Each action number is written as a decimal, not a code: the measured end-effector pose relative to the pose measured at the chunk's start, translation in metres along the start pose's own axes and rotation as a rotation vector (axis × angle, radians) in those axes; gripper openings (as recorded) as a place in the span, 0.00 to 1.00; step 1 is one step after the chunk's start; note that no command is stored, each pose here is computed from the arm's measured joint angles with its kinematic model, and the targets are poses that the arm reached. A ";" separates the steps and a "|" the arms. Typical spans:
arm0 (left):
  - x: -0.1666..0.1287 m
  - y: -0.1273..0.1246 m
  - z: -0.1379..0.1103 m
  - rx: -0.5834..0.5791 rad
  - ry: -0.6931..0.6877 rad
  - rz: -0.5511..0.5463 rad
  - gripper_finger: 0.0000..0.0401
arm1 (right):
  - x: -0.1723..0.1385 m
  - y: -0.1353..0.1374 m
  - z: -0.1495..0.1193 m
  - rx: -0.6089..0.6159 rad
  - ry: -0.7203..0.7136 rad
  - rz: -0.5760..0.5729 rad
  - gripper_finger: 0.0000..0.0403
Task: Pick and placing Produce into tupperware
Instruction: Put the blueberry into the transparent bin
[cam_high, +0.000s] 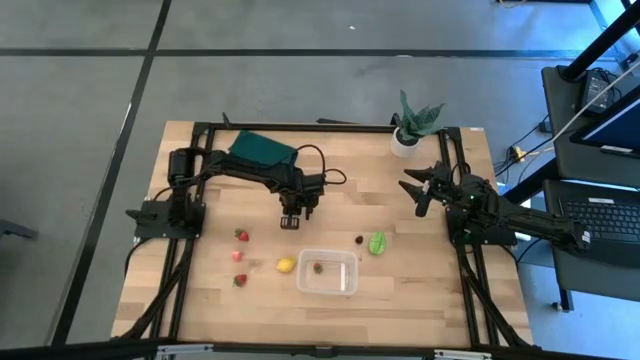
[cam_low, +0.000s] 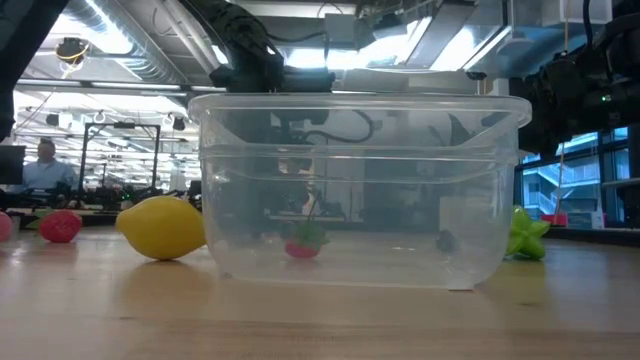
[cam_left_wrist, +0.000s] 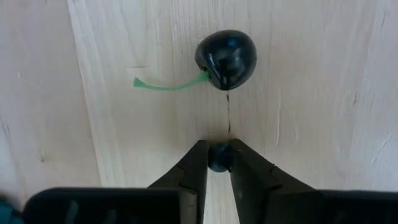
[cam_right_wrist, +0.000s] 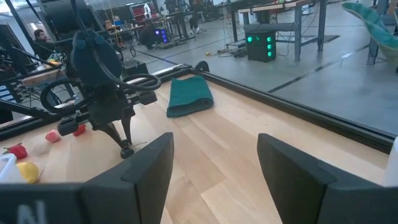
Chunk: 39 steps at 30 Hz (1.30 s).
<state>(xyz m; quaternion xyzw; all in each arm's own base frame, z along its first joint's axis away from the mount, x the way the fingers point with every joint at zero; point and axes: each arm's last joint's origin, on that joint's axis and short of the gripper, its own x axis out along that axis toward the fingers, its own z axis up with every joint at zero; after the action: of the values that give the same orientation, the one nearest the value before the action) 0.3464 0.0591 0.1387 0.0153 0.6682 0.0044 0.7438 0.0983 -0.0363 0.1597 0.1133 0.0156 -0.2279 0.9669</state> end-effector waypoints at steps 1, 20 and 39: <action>0.000 0.000 0.000 -0.002 0.000 0.000 0.11 | 0.000 0.000 0.000 0.000 0.000 0.000 0.58; -0.095 -0.026 0.062 -0.026 -0.264 -0.050 0.14 | 0.000 0.000 0.000 0.005 0.000 0.000 0.58; -0.101 -0.151 0.074 0.181 -0.309 -0.103 0.15 | 0.000 0.000 0.000 0.001 0.000 0.000 0.58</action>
<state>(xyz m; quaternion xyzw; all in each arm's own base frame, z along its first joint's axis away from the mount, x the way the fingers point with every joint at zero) 0.4067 -0.0956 0.2429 0.0486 0.5436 -0.0963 0.8324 0.0983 -0.0363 0.1597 0.1138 0.0156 -0.2277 0.9669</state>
